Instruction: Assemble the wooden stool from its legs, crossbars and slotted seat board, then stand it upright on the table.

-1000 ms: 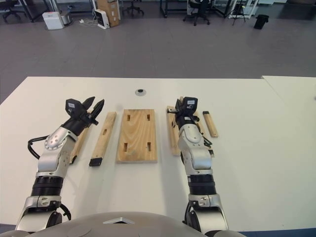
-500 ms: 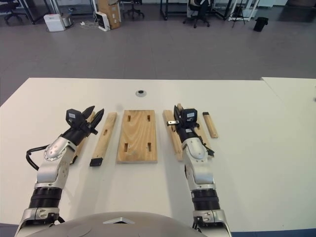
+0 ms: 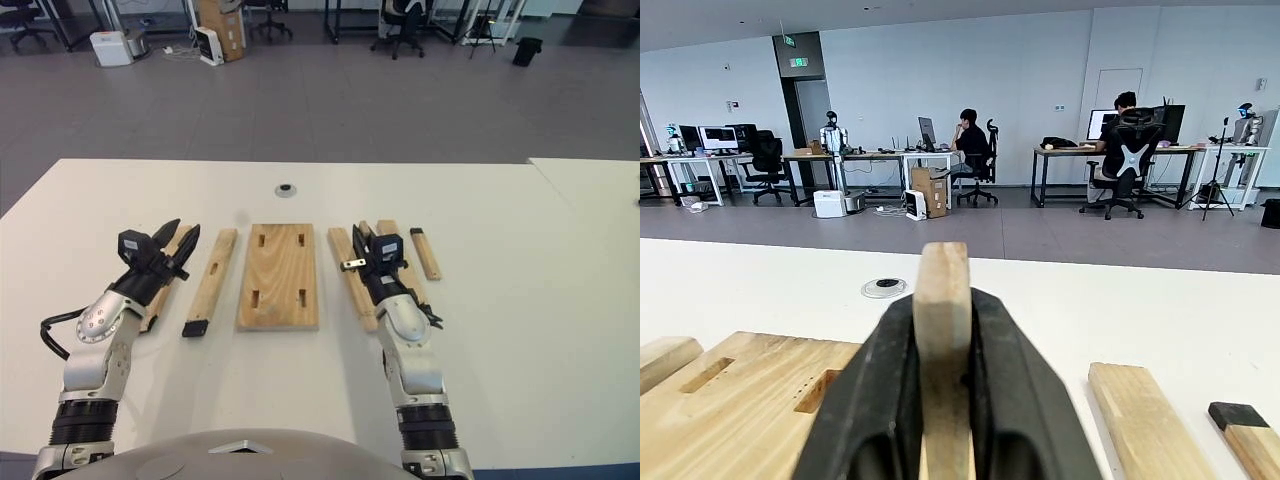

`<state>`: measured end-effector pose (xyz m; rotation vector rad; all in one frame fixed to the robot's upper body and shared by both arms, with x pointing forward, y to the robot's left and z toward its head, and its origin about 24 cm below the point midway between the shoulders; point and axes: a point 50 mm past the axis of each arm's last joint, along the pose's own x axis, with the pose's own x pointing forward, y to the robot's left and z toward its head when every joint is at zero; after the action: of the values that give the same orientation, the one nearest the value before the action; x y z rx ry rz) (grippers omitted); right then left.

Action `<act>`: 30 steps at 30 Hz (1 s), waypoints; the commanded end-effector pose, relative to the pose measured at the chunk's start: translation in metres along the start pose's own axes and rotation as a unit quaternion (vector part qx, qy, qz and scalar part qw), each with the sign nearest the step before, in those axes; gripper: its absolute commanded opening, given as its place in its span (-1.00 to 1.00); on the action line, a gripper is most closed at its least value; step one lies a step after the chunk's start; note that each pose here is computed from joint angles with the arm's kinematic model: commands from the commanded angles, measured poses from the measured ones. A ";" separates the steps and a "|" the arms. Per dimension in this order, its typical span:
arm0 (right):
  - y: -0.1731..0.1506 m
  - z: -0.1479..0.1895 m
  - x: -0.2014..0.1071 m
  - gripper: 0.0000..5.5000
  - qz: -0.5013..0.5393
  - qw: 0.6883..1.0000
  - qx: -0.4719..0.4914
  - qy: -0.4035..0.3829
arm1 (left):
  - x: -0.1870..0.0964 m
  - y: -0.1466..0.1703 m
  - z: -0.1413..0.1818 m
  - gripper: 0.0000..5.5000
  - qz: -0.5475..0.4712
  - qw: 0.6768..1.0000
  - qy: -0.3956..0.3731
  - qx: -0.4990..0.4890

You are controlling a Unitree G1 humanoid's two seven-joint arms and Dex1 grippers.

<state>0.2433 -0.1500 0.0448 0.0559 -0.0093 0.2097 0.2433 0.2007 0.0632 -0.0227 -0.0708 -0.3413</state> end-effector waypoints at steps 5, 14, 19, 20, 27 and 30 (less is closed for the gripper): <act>-0.008 -0.076 -0.037 -0.85 -0.025 0.964 0.027 0.263 | 0.001 -0.001 0.002 -0.20 0.007 1.000 -0.015 -0.004; -0.009 -0.069 -0.036 -0.85 -0.039 0.971 0.020 0.234 | -0.001 -0.008 -0.003 -0.20 -0.008 1.000 0.004 -0.007; -0.003 -0.070 -0.039 -0.85 -0.056 0.972 0.029 0.225 | 0.003 -0.002 0.001 -0.20 -0.019 1.000 0.006 0.001; -0.002 -0.070 -0.039 -0.85 -0.060 0.972 0.032 0.225 | 0.004 -0.001 0.002 -0.20 -0.021 1.000 0.006 0.003; -0.006 -0.066 -0.037 -0.85 -0.091 0.975 0.013 0.204 | 0.008 -0.005 0.002 -0.20 -0.035 0.999 0.008 0.002; -0.007 -0.064 -0.034 -0.85 -0.094 0.976 0.005 0.196 | 0.007 -0.001 0.004 -0.20 -0.021 1.000 0.003 -0.002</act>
<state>0.2483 -0.1457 0.0477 0.0630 0.0318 0.1131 0.2453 0.1951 0.0631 -0.0222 -0.0561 -0.3867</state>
